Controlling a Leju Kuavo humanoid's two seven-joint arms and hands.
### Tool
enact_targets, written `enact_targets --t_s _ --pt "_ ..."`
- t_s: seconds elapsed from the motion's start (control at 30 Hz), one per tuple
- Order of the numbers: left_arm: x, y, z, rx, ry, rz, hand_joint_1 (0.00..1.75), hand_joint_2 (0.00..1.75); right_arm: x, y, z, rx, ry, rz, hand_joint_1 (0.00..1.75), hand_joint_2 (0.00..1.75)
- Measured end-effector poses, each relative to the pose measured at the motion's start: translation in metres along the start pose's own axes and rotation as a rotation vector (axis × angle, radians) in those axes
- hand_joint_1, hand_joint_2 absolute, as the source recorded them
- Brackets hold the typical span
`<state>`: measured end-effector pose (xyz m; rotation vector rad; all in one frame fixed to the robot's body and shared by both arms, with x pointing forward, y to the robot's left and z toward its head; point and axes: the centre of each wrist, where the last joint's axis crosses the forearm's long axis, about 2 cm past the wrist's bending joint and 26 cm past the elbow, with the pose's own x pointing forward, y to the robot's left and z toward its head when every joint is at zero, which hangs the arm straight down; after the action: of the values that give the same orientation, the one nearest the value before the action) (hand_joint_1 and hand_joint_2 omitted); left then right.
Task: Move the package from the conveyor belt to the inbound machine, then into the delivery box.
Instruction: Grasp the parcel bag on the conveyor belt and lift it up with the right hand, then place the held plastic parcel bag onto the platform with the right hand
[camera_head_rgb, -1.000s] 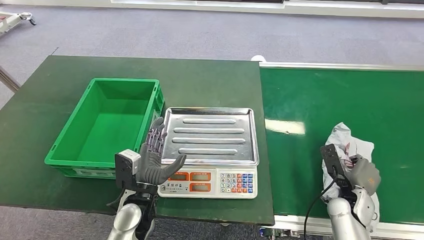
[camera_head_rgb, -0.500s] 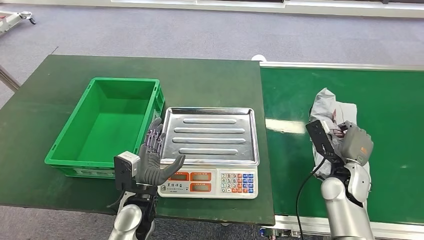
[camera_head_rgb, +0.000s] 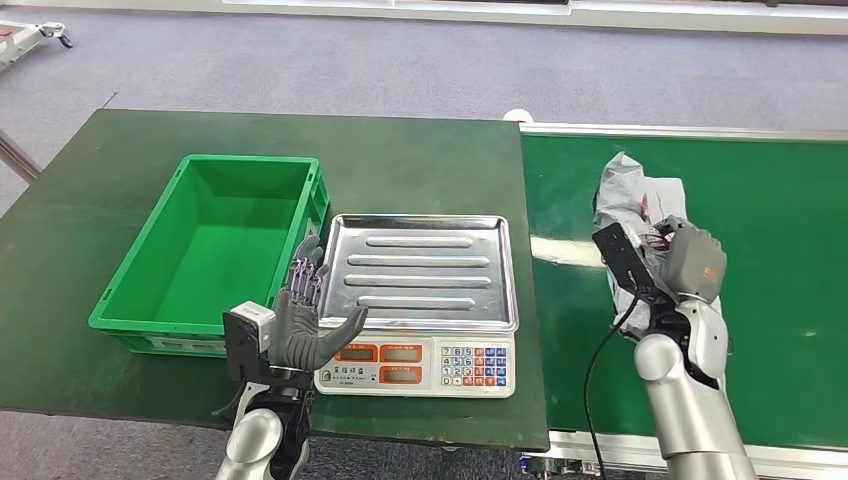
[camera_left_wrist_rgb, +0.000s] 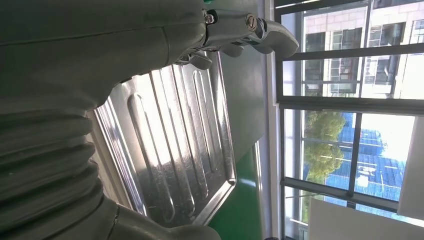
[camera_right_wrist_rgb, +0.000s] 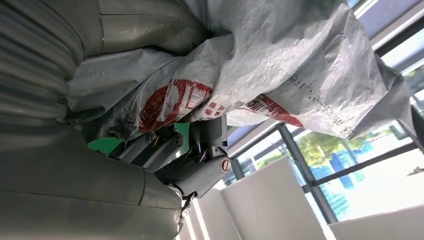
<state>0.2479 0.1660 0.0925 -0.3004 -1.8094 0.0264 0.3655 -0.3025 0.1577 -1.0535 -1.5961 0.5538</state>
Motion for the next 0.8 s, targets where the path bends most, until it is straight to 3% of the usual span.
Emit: enact_targets --t_s 0.1,0.27,0.37,0.57,0.8 --pt "0.001 0.002 -0.001 0.013 -0.011 -0.009 0.00 1.75 0.024 0.011 0.000 0.067 -0.123 -0.009 1.75 1.75" --pt "0.004 0.003 -0.006 0.017 -0.029 -0.020 0.00 1.75 0.112 0.046 0.015 0.182 -0.327 -0.072 1.75 1.75" --pt "0.005 0.003 -0.007 0.016 -0.032 -0.022 0.00 1.75 0.149 0.056 0.023 0.226 -0.412 -0.099 1.75 1.75" --pt "0.005 0.004 -0.008 0.019 -0.033 -0.025 0.00 1.75 0.177 0.060 0.026 0.258 -0.484 -0.112 1.75 1.75" --pt "0.006 0.007 -0.009 0.027 -0.036 -0.029 0.00 1.75 0.192 0.062 0.026 0.282 -0.507 -0.118 1.75 1.75"
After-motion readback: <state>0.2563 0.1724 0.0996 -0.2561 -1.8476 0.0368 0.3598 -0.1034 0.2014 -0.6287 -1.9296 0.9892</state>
